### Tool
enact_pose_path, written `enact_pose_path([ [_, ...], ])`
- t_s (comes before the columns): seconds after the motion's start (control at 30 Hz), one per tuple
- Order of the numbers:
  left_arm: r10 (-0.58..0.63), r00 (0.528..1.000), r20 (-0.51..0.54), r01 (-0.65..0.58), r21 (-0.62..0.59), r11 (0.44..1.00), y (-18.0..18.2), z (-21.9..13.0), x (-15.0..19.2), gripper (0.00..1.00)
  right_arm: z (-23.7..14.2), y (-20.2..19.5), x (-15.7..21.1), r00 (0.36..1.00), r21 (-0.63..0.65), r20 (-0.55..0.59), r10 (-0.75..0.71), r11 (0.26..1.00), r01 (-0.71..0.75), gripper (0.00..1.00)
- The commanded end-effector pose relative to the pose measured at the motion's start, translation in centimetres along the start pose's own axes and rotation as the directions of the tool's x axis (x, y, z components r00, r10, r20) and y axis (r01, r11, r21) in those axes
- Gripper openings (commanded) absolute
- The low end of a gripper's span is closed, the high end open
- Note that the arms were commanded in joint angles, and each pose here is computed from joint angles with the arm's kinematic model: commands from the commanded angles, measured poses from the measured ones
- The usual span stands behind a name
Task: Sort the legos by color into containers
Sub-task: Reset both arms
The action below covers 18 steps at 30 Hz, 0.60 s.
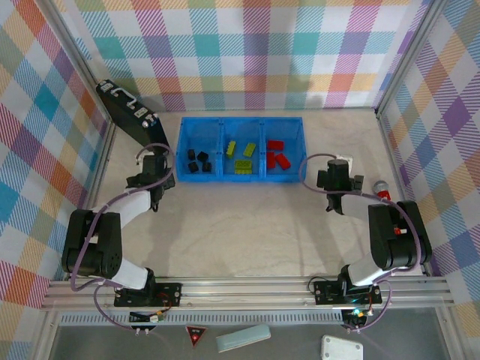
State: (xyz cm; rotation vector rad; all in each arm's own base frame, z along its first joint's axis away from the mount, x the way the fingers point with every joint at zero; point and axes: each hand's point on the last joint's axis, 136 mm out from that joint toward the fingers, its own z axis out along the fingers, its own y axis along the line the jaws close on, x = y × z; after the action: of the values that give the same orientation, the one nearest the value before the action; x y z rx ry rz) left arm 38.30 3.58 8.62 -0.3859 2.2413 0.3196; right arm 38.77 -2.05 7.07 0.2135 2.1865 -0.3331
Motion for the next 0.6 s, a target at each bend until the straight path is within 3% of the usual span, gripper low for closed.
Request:
enact_pose_path([
  [0.0, -0.043, 0.982, 0.185, 0.011, 0.172, 0.985, -2.1, -0.1, -3.1, 1.0, -0.3, 1.8, -3.2, 0.987, -0.123, 0.154, 0.036, 0.992, -0.017, 0.99],
  [0.37, -0.008, 0.956, 0.293, -0.107, 0.375, 0.921, -5.4, -0.1, 0.1, 1.0, -2.5, 3.9, -3.2, 0.963, -0.293, 0.269, 0.021, 0.954, 0.061, 0.99],
  [0.57, -0.005, 0.958, 0.285, -0.107, 0.375, 0.921, -5.4, -0.1, 0.2, 1.0, -2.7, 4.1, -3.1, 0.96, -0.307, 0.279, 0.024, 0.949, 0.066, 0.99],
])
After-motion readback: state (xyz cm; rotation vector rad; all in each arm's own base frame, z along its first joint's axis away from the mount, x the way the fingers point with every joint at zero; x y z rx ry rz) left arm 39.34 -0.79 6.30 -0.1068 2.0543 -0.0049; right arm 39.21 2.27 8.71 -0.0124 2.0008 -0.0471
